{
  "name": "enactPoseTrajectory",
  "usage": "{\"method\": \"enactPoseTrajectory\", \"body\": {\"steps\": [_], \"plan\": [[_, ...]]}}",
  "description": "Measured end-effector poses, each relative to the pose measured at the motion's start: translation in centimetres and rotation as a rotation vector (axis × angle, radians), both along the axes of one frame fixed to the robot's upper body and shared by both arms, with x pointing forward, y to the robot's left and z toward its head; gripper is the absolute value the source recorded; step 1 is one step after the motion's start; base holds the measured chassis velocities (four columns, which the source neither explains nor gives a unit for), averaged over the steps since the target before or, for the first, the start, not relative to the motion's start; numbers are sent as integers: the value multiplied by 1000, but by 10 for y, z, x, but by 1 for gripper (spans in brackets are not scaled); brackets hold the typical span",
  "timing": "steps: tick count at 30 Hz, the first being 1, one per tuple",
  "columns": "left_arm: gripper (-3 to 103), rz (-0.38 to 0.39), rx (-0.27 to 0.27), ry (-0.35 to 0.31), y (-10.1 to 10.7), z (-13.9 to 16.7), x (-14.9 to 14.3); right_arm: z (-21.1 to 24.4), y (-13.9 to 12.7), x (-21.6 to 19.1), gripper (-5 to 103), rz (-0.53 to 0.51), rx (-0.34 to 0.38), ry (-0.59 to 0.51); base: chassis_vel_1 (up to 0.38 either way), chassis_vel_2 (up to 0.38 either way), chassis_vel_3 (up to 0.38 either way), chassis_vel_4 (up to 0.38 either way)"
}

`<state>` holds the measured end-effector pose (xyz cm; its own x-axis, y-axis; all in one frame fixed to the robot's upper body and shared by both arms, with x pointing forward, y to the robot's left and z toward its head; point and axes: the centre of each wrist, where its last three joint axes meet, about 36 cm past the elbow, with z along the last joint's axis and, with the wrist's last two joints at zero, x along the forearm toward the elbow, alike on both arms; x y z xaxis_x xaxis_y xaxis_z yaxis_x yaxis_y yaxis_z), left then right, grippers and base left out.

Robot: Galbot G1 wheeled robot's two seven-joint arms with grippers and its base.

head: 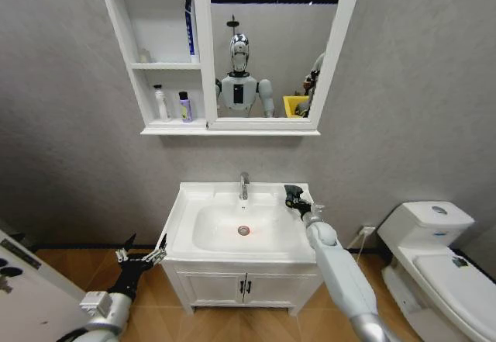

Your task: Move facial cleanser and shampoo from washbasin to cabinet, then wipe washbasin with towel.

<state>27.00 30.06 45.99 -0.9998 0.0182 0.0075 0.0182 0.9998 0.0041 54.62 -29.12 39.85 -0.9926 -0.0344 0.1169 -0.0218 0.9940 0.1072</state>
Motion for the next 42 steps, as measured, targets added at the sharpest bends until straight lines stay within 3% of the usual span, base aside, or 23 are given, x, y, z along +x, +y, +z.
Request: {"method": "enactPoseTrajectory", "body": {"steps": [5,8,23,30,33,34,35,37,39,41,42], "plan": [[100,0,0,0,0,0,0,-4,30,-40,11,38,2,8,0,0,0,0],[100,0,0,0,0,0,0,-7,43,-54,4,56,2,15,0,0,0,0],[100,0,0,0,0,0,0,-14,68,-92,4,66,-1,28,-69,62,56,-70],[100,0,0,-1,0,0,0,-20,77,-115,27,48,34,68,-151,160,139,-129],[100,0,0,-1,0,0,0,-23,68,-116,42,35,26,157,-57,27,6,-12],[100,0,0,-1,0,0,0,-23,68,-116,42,35,26,157,0,0,0,0],[100,0,0,-1,0,0,0,-23,65,-117,42,34,19,183,0,0,0,0],[100,0,0,-1,0,0,0,-22,58,-121,54,38,-3,215,61,-20,-31,23],[100,0,0,0,0,0,0,-21,51,-124,54,38,-26,235,66,-27,-50,50],[100,0,0,0,0,0,0,-25,37,-130,73,35,-69,263,48,-50,-58,42],[100,0,0,0,0,0,0,-29,33,-131,73,28,-80,261,0,0,0,0]]}}
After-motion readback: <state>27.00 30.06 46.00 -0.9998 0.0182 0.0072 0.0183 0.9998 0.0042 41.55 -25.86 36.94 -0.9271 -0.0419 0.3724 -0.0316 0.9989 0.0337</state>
